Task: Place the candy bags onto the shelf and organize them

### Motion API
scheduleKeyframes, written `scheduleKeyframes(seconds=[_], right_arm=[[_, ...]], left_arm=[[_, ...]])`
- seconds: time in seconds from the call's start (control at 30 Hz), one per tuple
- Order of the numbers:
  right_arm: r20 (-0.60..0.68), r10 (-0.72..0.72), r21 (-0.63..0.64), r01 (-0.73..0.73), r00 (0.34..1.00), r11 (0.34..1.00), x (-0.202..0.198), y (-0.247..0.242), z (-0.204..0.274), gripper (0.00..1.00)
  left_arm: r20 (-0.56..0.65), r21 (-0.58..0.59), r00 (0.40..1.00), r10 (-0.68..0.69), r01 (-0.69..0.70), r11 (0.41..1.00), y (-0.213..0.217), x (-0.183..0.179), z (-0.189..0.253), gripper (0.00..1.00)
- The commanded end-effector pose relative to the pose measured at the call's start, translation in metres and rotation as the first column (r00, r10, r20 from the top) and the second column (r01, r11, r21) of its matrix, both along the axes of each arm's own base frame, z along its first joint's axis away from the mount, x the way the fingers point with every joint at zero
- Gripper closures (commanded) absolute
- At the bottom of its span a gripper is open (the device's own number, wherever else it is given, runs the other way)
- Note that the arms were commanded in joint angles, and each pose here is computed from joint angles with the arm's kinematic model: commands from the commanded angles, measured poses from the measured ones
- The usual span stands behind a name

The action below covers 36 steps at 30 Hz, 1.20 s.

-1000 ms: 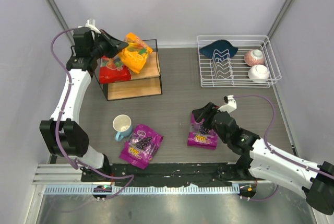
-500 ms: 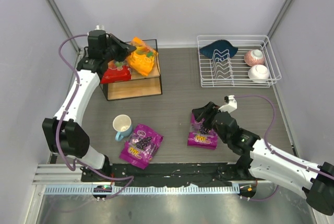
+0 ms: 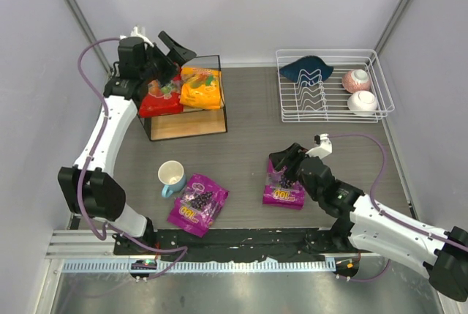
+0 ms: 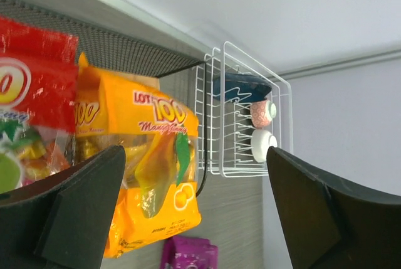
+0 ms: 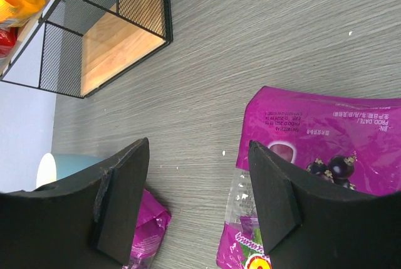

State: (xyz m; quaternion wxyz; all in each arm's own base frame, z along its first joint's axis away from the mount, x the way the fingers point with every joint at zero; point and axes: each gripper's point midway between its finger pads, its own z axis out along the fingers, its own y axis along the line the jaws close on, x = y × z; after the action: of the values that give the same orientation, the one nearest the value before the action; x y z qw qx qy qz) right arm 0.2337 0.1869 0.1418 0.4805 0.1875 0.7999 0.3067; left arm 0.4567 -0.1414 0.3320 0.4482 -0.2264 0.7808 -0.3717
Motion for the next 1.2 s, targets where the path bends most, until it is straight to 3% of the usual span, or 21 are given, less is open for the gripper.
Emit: scheduleKeyframes(seconds=[0.0, 0.17, 0.23, 0.37, 0.47, 0.77, 0.97, 1.17], right_arm=[[0.035, -0.023, 0.029, 0.022, 0.999, 0.999, 0.006, 0.002, 0.01, 0.3], [0.032, -0.017, 0.029, 0.016, 0.999, 0.999, 0.007, 0.005, 0.009, 0.3], [0.031, -0.019, 0.027, 0.018, 0.999, 0.999, 0.008, 0.005, 0.008, 0.3], [0.028, -0.016, 0.019, 0.015, 0.999, 1.0, 0.009, 0.006, 0.007, 0.3], [0.025, -0.014, 0.016, 0.014, 1.0, 1.0, 0.01, 0.007, 0.006, 0.3], [0.021, -0.012, 0.014, 0.011, 1.0, 1.0, 0.011, 0.01, 0.005, 0.3], [0.017, -0.013, 0.01, 0.013, 1.0, 1.0, 0.012, 0.011, 0.005, 0.3], [0.009, -0.01, 0.001, 0.01, 1.0, 1.0, 0.013, 0.013, 0.002, 0.3]], left_arm=[[0.145, 0.18, 0.982, -0.119, 0.092, 0.979, 0.003, -0.001, 0.039, 0.0], [0.138, 0.416, 0.959, -0.248, 0.171, 0.893, 0.013, -0.004, 0.021, 0.0], [0.154, 0.474, 0.923, -0.353, 0.245, 0.846, 0.006, -0.013, 0.019, 0.0], [0.168, 0.6, 0.831, -0.53, 0.34, 0.724, -0.002, -0.025, 0.007, 0.13], [0.137, 0.622, 0.798, -0.587, 0.392, 0.678, -0.006, -0.028, -0.004, 0.28], [0.09, 0.602, 0.721, -0.687, 0.51, 0.614, -0.024, -0.033, -0.03, 0.74], [0.017, 0.629, 0.712, -0.702, 0.538, 0.561, -0.024, -0.034, -0.064, 0.91], [-0.088, 0.641, 0.737, -0.67, 0.557, 0.529, -0.013, -0.033, -0.098, 0.94]])
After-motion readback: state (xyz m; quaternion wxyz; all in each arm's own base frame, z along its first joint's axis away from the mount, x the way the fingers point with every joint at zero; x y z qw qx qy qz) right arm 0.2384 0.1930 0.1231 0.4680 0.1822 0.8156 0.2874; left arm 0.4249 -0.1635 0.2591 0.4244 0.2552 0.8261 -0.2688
